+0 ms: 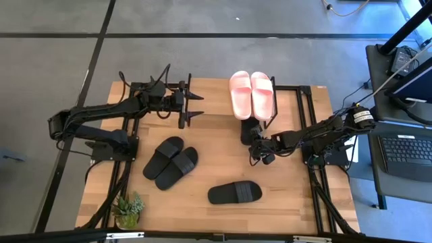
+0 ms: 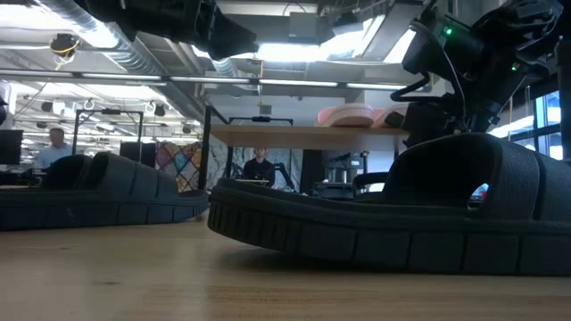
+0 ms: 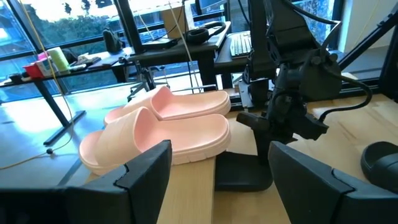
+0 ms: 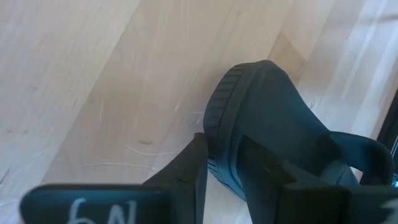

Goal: Pick and place slides into the shelf
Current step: Put the bottom black slide under the shelf, then put the right black slide under the shelf

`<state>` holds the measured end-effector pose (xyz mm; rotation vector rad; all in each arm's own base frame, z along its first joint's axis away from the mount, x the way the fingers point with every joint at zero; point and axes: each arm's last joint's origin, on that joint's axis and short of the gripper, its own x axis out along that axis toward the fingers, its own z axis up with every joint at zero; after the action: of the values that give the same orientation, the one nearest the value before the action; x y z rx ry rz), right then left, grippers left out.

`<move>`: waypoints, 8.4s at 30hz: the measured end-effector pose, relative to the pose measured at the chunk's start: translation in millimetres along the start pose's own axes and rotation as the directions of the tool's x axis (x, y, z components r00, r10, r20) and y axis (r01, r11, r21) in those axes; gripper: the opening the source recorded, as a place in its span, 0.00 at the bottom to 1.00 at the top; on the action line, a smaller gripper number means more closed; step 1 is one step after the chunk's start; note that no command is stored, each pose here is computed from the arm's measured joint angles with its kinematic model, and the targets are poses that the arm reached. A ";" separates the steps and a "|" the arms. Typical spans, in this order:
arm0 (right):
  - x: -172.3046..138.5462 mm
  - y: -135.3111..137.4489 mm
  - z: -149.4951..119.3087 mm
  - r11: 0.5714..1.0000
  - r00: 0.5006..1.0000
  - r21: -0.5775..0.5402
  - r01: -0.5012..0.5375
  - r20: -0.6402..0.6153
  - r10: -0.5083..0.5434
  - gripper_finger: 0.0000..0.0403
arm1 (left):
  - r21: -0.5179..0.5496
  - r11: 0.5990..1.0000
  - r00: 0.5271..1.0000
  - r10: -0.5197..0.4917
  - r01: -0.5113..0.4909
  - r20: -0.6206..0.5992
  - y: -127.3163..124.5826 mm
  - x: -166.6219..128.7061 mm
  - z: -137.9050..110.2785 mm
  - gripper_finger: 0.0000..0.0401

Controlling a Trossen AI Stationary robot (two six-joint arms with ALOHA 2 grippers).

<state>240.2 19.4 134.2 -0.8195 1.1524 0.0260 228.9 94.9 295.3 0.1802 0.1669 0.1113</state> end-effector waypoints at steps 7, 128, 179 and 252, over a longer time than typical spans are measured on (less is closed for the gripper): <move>0.0 -0.3 0.5 1.000 1.000 0.004 0.003 0.005 -0.003 0.21 | 0.000 1.000 1.000 0.000 0.000 0.000 0.0 0.0 0.0 0.65; -103.6 -43.5 7.1 0.113 0.740 0.732 -0.672 0.656 0.151 0.41 | -0.051 0.988 0.989 -0.145 0.143 -0.031 -31.8 6.2 1.4 0.65; -64.1 99.5 82.1 -0.191 0.795 0.852 -0.487 0.523 0.309 0.41 | -0.141 0.909 0.919 -0.395 0.392 0.013 -104.8 5.4 16.4 0.65; -132.3 22.4 47.3 -0.081 0.670 0.694 -0.716 0.715 0.201 0.00 | 0.451 0.880 0.982 -0.185 0.149 0.037 -149.0 -5.8 28.6 0.65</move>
<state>210.4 113.4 236.7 0.9228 0.7026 0.0225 242.4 -56.3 296.0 0.6292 0.1257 -0.1105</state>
